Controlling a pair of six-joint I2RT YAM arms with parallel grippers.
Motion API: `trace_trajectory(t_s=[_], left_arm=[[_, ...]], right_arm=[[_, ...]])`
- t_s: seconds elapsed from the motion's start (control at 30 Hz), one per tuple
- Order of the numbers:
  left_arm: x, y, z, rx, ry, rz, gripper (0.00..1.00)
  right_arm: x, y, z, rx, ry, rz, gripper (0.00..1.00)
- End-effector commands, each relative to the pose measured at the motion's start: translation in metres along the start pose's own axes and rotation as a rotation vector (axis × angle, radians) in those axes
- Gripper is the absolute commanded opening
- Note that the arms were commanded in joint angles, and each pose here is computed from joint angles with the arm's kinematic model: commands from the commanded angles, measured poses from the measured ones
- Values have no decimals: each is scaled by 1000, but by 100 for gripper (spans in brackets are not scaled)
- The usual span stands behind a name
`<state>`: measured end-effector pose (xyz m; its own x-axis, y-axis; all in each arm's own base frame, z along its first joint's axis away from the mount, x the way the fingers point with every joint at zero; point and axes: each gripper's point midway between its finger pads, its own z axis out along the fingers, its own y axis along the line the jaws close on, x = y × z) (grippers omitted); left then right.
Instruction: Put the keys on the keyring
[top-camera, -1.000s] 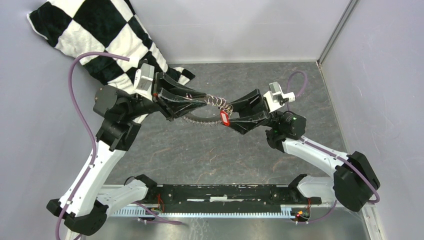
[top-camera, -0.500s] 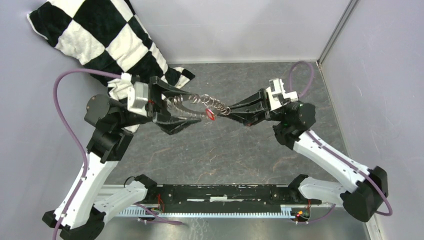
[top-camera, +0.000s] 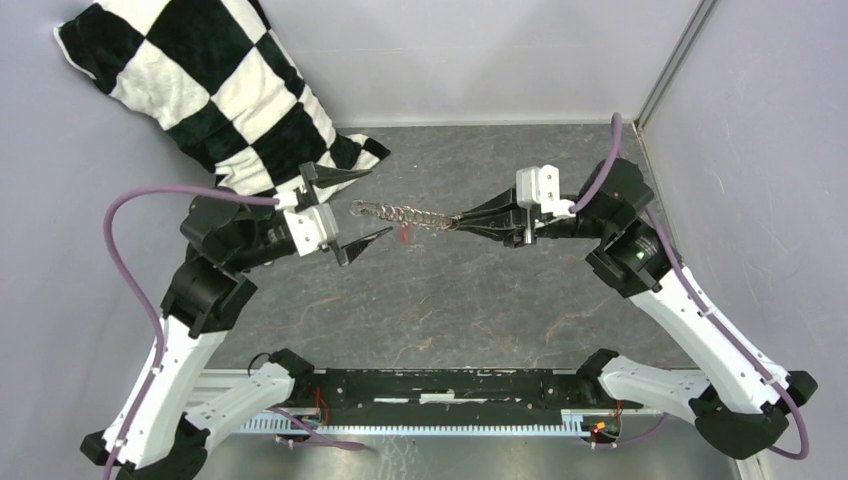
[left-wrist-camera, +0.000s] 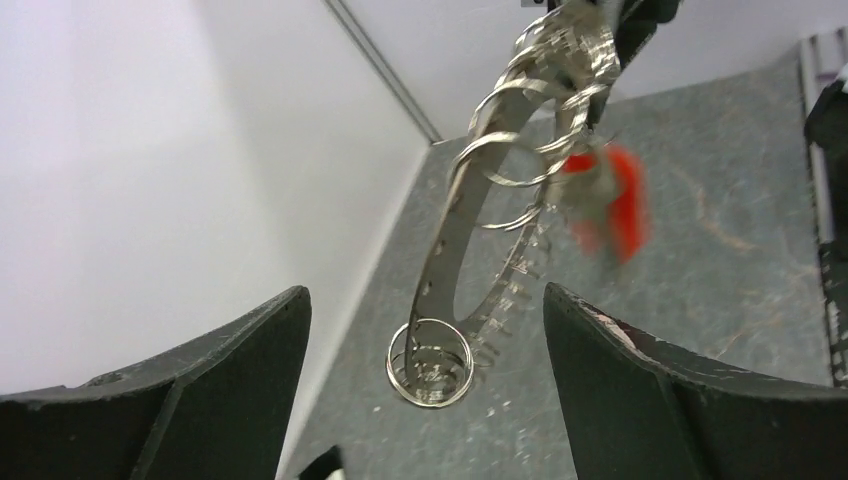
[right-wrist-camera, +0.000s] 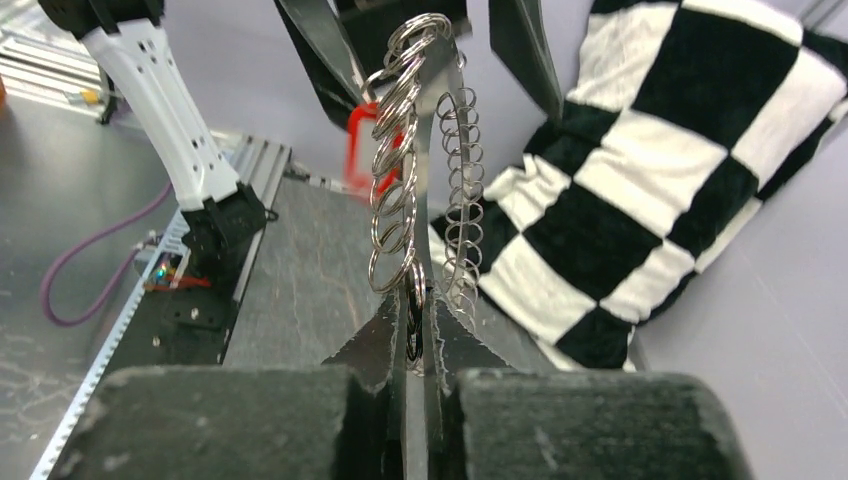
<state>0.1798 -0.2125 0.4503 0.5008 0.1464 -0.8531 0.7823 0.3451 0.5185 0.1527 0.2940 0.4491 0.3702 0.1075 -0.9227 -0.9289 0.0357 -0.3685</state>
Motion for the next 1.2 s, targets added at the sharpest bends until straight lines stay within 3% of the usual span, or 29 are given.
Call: trace_trajectory(t_s=[0.0, 0.17, 0.47, 0.67, 0.83, 1.17], left_arm=[[-21, -4, -26, 21, -5, 276, 92], [-43, -32, -33, 139, -155, 548, 87], [-22, -56, -24, 235, -270, 1006, 85], [-7, -68, -19, 256, -328, 1260, 76], [-10, -67, -18, 229, -350, 1353, 75], [-24, -66, -23, 212, -372, 1364, 74]], right_arm=[[4, 0, -12, 11, 113, -44, 1], [11, 11, -7, -28, 83, -15, 1], [13, 15, 4, -75, 119, -20, 1], [17, 19, 9, -112, 130, -11, 1], [21, 24, 10, -134, 140, -2, 1], [25, 26, 9, -143, 159, 3, 1]])
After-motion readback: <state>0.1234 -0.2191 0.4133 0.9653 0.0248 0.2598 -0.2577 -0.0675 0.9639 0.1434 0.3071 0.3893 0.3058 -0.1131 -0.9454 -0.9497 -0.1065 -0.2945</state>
